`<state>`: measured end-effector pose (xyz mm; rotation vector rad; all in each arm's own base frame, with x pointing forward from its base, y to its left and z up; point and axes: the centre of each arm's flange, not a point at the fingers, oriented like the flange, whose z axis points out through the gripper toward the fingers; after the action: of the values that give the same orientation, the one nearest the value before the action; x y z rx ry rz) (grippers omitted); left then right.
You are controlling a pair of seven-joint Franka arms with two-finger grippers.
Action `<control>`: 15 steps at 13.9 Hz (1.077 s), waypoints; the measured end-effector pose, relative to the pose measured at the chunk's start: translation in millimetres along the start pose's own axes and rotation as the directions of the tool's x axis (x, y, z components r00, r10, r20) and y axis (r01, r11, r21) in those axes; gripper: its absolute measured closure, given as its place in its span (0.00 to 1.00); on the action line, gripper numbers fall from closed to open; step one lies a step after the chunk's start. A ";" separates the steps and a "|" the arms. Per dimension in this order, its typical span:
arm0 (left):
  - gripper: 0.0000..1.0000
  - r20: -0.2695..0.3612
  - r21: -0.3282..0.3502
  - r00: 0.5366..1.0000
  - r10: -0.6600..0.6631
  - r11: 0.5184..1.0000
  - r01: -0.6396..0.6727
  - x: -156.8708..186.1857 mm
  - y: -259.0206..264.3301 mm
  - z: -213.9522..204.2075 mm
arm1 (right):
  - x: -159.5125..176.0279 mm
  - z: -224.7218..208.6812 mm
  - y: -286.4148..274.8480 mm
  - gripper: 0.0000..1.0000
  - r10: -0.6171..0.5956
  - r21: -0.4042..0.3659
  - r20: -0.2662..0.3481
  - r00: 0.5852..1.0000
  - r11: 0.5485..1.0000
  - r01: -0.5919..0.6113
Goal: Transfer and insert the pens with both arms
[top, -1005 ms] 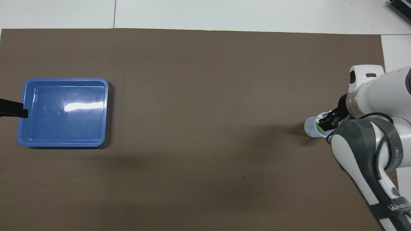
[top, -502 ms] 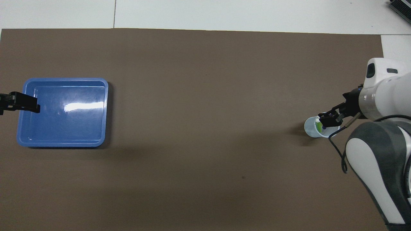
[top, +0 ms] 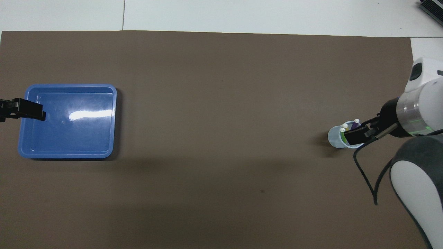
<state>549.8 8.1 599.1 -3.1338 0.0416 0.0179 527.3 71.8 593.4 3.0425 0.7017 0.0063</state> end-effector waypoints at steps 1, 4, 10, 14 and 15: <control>0.00 -0.009 0.000 1.000 0.001 1.000 -0.001 0.7 0.4 -2.2 | 2.7 2.3 -0.8 0.00 0.024 0.002 0.001 1.000 1.000 -0.024; 0.00 -0.022 0.001 1.000 0.018 1.000 -0.018 2.7 11.1 -6.9 | 10.2 16.7 15.1 0.00 0.076 0.010 0.006 0.997 0.997 -0.076; 0.00 -0.030 -0.007 0.999 0.023 1.000 -0.023 5.6 28.6 -9.9 | 27.2 23.3 31.8 0.00 0.092 0.021 0.014 0.996 0.995 -0.093; 0.00 -0.030 -0.036 0.999 -0.018 0.999 0.016 5.6 36.8 -10.6 | 29.7 21.5 25.8 0.00 0.082 0.025 0.010 0.997 0.996 -0.082; 0.00 -0.031 -0.036 0.999 -0.019 0.999 0.018 5.6 36.9 -10.8 | 30.0 21.5 25.0 0.00 0.081 0.025 0.010 0.997 0.996 -0.081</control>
<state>554.5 -29.0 609.6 -3.1702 0.0130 -0.0303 565.4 62.0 572.4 3.0905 0.5820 -0.0145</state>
